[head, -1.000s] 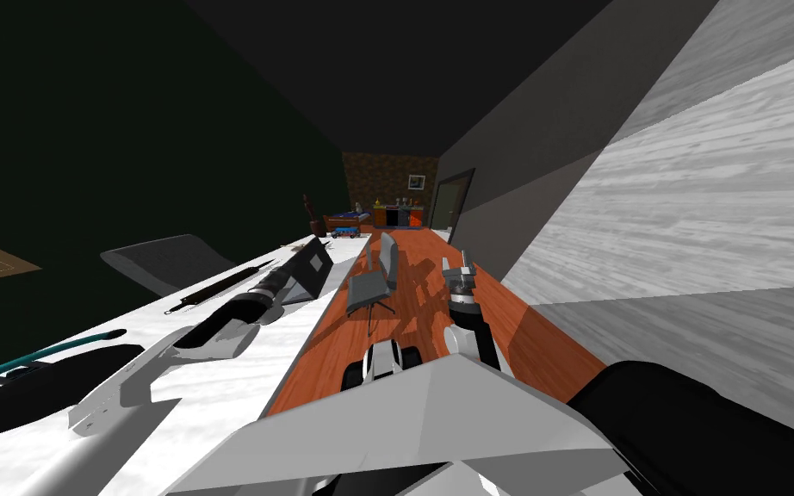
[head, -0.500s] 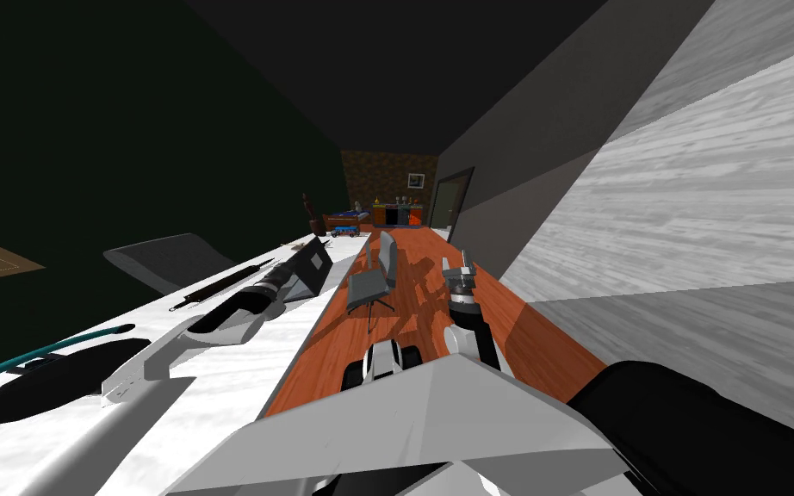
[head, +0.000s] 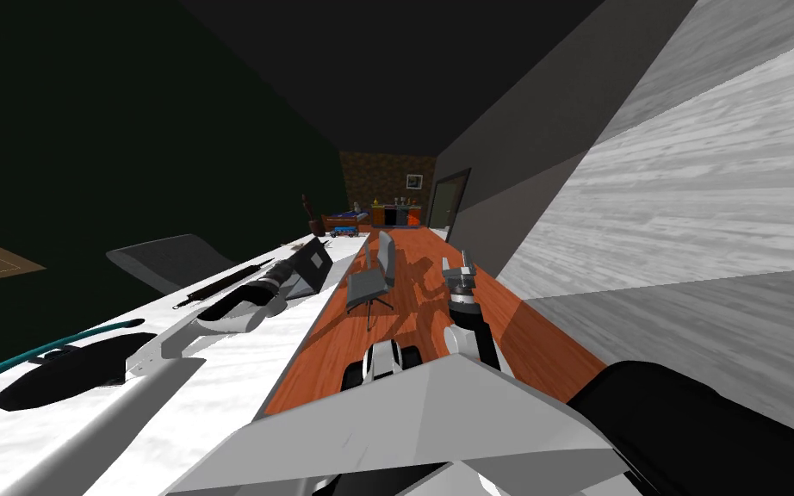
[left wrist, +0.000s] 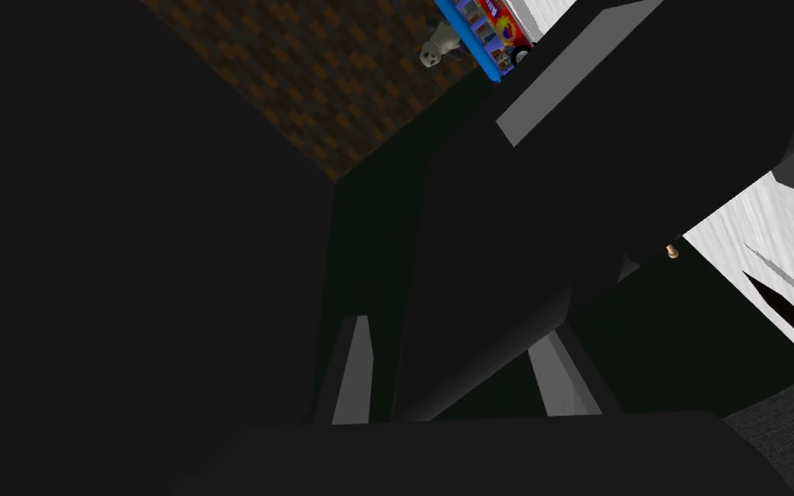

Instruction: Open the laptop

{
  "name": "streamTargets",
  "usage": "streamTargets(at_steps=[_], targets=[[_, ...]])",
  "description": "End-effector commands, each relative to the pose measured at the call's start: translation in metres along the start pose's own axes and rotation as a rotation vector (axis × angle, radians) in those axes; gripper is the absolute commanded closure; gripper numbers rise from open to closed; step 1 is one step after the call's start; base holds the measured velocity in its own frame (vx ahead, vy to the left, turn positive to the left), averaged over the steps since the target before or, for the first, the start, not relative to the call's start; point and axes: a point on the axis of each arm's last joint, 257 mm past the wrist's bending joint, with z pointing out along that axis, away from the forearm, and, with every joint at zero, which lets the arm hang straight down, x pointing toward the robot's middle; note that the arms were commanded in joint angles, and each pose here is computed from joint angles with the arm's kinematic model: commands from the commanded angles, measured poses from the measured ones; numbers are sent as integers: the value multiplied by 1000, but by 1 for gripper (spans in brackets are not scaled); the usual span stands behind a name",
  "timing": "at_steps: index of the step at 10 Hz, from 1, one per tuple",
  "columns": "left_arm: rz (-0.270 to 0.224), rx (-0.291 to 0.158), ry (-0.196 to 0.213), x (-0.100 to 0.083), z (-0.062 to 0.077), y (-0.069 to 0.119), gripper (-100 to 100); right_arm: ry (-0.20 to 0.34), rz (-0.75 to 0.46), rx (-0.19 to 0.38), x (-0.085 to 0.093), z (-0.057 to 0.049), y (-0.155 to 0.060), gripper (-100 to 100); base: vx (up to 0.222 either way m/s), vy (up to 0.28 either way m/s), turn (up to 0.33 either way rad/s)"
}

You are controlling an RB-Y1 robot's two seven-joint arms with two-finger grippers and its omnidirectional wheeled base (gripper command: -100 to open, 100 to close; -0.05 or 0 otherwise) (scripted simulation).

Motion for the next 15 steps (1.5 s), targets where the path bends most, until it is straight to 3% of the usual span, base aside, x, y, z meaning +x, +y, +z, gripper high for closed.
streamTargets(at_steps=[1,3,4,5,6,8,9,10,12,13,15], targets=[[-40,-11,15,-1,19,-1,100,0,0,0,0,0,0,0,-102,-12,-23],[-60,-61,6,-5,18,25,100,0,0,0,0,0,0,0,-33,-6,-19],[-60,-62,6,-5,18,25,100,0,0,0,0,0,0,0,8,-1,13],[-49,-27,7,-15,31,6,100,0,0,0,0,0,0,0,-75,-6,6],[-77,-25,-6,-22,39,2,100,0,0,0,0,0,0,0,-105,-6,-24],[-91,-75,-18,-28,37,28,100,0,0,0,0,0,0,0,-31,-6,-23],[-83,-49,-26,-42,49,11,100,0,0,0,0,0,0,0,-69,-13,-11],[-116,-55,-43,-52,55,12,100,0,0,0,0,0,0,0,-92,0,-31],[-122,-90,-56,-57,54,29,100,0,0,0,0,0,0,0,-22,-1,-3],[-105,-64,-68,-73,62,13,100,0,0,0,0,0,0,0,-67,-9,-15],[-152,-66,-93,-87,70,10,100,0,0,0,0,0,0,0,-72,-10,-12]])
